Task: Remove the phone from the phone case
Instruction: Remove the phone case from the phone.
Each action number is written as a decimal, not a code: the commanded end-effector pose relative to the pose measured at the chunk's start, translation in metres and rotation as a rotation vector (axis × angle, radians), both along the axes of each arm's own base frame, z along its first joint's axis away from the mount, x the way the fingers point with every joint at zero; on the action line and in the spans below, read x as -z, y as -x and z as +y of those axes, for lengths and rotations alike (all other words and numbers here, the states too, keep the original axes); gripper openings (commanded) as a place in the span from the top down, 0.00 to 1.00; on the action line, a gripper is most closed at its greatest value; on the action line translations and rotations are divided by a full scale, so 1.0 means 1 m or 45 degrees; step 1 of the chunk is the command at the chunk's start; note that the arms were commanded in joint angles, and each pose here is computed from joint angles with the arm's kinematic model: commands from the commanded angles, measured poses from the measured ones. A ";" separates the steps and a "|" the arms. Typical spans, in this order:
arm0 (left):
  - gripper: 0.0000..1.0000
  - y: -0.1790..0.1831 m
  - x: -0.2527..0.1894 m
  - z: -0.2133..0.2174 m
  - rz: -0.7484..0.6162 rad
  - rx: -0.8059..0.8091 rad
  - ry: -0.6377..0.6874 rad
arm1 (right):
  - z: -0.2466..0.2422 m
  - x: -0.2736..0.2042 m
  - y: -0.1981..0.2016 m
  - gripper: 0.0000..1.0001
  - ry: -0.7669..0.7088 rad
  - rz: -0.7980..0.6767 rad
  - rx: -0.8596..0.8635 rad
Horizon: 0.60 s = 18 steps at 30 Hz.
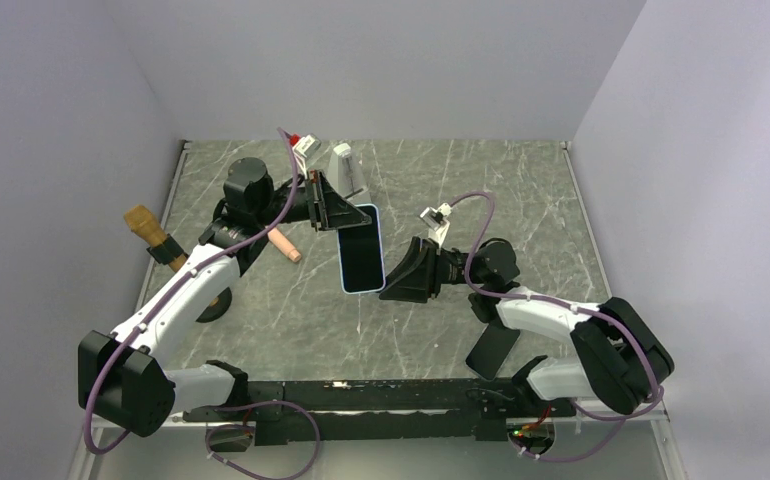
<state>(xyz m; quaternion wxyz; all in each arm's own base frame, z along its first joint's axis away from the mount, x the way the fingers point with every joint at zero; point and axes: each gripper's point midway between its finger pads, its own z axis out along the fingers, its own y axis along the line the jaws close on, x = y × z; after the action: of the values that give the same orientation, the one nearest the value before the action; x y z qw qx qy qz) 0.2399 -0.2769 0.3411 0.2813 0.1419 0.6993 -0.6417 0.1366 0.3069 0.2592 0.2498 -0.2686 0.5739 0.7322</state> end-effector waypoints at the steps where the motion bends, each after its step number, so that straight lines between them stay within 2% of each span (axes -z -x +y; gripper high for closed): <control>1: 1.00 0.009 -0.030 0.004 -0.134 0.021 0.045 | -0.003 -0.029 0.002 0.57 -0.102 -0.161 0.018; 4: 1.00 0.012 -0.033 0.005 -0.137 0.020 0.065 | -0.003 -0.031 0.001 0.60 -0.102 -0.160 0.020; 10: 1.00 0.017 -0.035 0.007 -0.126 0.020 0.081 | 0.001 -0.033 0.003 0.74 -0.109 -0.179 -0.005; 18: 1.00 0.029 -0.048 0.008 -0.141 0.075 0.126 | 0.009 -0.036 -0.004 0.77 -0.121 -0.196 -0.018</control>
<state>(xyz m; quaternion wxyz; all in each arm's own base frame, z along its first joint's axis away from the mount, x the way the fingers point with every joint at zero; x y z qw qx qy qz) 0.2304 -0.2732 0.3559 0.2885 0.1503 0.6836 -0.6534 0.1354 0.3110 0.2762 0.2665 -0.2908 0.5514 0.7351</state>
